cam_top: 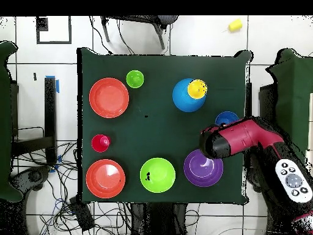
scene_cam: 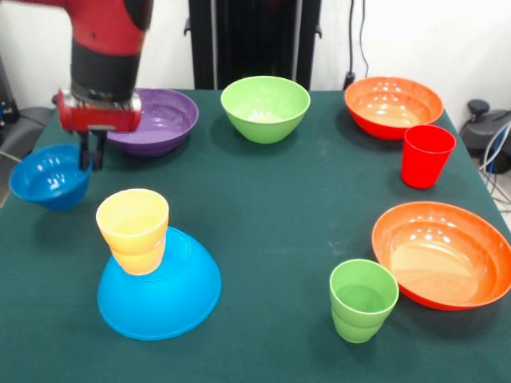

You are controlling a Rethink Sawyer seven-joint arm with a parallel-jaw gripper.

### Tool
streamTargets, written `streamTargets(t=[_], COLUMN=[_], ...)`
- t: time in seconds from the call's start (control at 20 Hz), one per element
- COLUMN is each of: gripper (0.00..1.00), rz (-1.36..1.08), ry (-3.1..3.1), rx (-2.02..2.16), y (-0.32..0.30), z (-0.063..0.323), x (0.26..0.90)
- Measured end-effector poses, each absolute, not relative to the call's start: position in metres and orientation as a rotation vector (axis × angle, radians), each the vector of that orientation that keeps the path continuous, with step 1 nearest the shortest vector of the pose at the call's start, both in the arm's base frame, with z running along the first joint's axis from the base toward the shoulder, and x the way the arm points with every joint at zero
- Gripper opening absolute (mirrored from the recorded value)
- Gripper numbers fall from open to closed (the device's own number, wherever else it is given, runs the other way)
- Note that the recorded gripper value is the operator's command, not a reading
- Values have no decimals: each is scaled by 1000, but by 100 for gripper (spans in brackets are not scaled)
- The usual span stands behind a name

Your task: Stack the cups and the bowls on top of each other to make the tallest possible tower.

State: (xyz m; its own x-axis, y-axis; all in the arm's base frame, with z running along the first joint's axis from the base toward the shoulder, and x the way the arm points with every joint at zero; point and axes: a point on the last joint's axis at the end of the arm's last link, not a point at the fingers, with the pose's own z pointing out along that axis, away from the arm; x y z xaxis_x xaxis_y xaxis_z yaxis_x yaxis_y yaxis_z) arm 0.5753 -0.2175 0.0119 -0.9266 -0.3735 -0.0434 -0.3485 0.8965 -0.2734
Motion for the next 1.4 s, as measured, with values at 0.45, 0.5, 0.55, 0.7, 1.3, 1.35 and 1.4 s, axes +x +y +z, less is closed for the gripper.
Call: streamTargets(t=[0.45, 0.5, 0.55, 0.7, 1.3, 1.35, 1.4], gripper=[0, 0, 0, 0, 0, 0, 0], rz=[-440, -442, -444, -433, -288, -280, -278], ry=[2932, 2927, 2922, 2905, 2818, 2811, 2808], rx=[-447, -440, -434, -411, -386, -388, -389], y=[-229, -227, -226, -217, -132, -125, -122], z=[131, 139, 145, 159, 194, 197, 199], x=[605, 608, 611, 622, 700, 705, 707])
